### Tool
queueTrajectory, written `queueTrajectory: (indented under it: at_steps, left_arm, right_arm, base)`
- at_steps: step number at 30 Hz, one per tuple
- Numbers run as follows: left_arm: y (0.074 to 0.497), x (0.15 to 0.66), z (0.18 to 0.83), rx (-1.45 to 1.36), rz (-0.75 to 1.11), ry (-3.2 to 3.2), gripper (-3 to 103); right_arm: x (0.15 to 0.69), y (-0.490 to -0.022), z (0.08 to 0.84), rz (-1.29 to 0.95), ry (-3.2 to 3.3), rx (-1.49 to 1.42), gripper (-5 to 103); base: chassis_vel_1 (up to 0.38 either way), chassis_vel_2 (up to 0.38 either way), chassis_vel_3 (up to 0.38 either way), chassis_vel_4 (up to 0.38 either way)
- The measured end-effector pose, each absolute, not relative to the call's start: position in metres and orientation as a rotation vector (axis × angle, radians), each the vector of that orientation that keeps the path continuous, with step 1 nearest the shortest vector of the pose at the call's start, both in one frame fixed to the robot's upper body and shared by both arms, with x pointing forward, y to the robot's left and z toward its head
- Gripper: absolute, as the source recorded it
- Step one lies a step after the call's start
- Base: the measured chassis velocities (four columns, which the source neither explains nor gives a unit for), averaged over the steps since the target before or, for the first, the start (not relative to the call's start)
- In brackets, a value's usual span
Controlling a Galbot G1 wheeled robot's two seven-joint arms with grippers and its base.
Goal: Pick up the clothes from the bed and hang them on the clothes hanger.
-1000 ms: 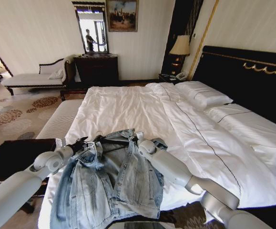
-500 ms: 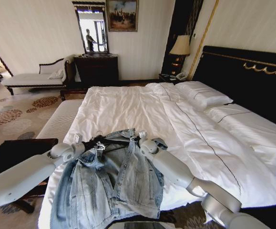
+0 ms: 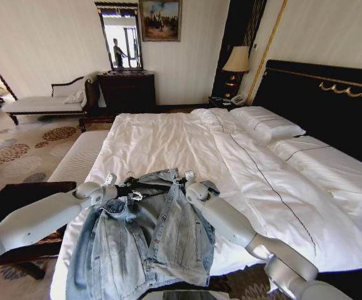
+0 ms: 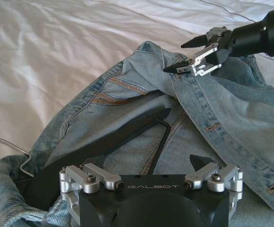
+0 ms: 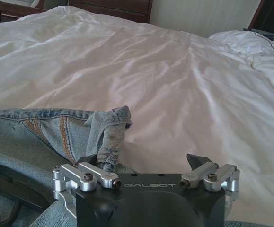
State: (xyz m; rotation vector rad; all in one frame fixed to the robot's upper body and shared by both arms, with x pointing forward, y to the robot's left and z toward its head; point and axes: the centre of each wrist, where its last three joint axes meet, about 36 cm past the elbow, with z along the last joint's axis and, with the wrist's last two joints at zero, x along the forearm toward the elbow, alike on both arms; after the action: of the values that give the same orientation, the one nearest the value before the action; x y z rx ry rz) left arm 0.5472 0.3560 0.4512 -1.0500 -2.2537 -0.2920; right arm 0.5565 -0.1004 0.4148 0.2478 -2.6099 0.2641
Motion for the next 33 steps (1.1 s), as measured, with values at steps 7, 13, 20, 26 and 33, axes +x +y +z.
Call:
queueTrajectory:
  at_steps: [7,13,20,26,33]
  left_arm:
    - [0.361,0.569,0.447,-1.079,-0.332,-2.241,100]
    - [0.361,0.575,0.442,-1.086,-0.336,-2.224,100]
    - [0.356,0.592,0.447,-1.11,-0.382,-2.198,95]
    - [0.352,0.597,0.448,-1.127,-0.43,-2.152,92]
    - [0.36,0.613,0.444,-1.124,-0.502,-2.12,92]
  right_arm:
    - [0.556,-0.096,0.415,0.249,-2.599,0.239,100]
    - [0.557,-0.091,0.419,0.222,-2.6,0.238,100]
    - [0.557,-0.089,0.419,0.17,-2.598,0.22,100]
    - [0.559,-0.1,0.421,0.104,-2.599,0.178,100]
    - [0.556,-0.114,0.419,0.034,-2.586,0.137,100]
  base:
    - [0.0,0.0,0.0,0.0]
    - [0.0,0.0,0.0,0.0]
    - [0.0,0.0,0.0,0.0]
    - [0.0,0.0,0.0,0.0]
    - [0.0,0.0,0.0,0.0]
